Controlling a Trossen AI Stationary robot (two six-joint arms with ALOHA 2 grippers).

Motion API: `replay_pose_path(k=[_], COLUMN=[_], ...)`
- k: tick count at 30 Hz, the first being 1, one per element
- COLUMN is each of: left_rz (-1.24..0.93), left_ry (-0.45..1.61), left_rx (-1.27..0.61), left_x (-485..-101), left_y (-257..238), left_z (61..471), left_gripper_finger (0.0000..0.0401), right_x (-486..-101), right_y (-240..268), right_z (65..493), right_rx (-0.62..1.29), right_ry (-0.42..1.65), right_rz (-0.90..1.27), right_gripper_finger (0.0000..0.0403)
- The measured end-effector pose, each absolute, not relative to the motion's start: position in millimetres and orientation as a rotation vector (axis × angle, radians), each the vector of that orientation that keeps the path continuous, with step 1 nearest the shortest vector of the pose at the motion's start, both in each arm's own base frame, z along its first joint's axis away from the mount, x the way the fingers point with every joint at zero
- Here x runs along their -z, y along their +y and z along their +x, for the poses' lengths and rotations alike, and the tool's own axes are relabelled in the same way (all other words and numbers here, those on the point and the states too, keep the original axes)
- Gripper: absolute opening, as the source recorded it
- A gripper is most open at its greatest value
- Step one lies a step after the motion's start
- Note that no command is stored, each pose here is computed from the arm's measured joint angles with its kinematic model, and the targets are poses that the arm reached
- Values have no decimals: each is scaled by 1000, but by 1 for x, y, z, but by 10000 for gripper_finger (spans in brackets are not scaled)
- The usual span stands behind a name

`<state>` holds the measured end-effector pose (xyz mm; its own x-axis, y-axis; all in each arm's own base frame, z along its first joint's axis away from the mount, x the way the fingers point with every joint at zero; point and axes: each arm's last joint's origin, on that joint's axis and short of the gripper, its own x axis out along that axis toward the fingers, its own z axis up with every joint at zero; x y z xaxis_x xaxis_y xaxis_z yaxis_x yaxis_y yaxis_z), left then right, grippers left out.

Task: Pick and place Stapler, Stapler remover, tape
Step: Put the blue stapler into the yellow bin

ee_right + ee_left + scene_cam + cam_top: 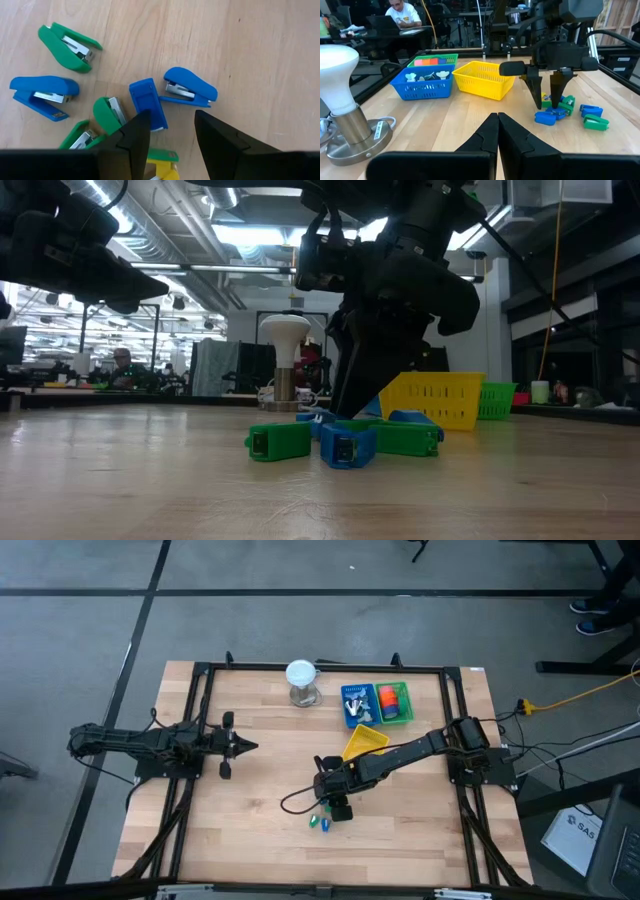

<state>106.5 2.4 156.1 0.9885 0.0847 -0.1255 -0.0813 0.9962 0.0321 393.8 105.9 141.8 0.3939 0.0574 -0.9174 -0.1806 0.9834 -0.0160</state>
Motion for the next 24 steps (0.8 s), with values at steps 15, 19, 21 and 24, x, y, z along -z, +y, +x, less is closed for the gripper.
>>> replay_pose_path(k=[15,19,21,24], left_rz=[27,27,27,27], left_ry=[127,127,127,127], left_rx=[-84,-84,-84,-84], left_x=[-156,-156,-156,-156], left_y=[2,2,2,2], left_z=[107,107,107,107], left_gripper_finger=[1,1,1,1], right_x=[-141,-141,-141,-141], right_y=[108,108,108,108], right_z=[393,393,393,393], right_rx=[-187,-184,-185,-182], right_ry=[1173,1175,1175,1178], right_rz=[-53,-48,-47,-32], right_gripper_finger=[161,161,161,161])
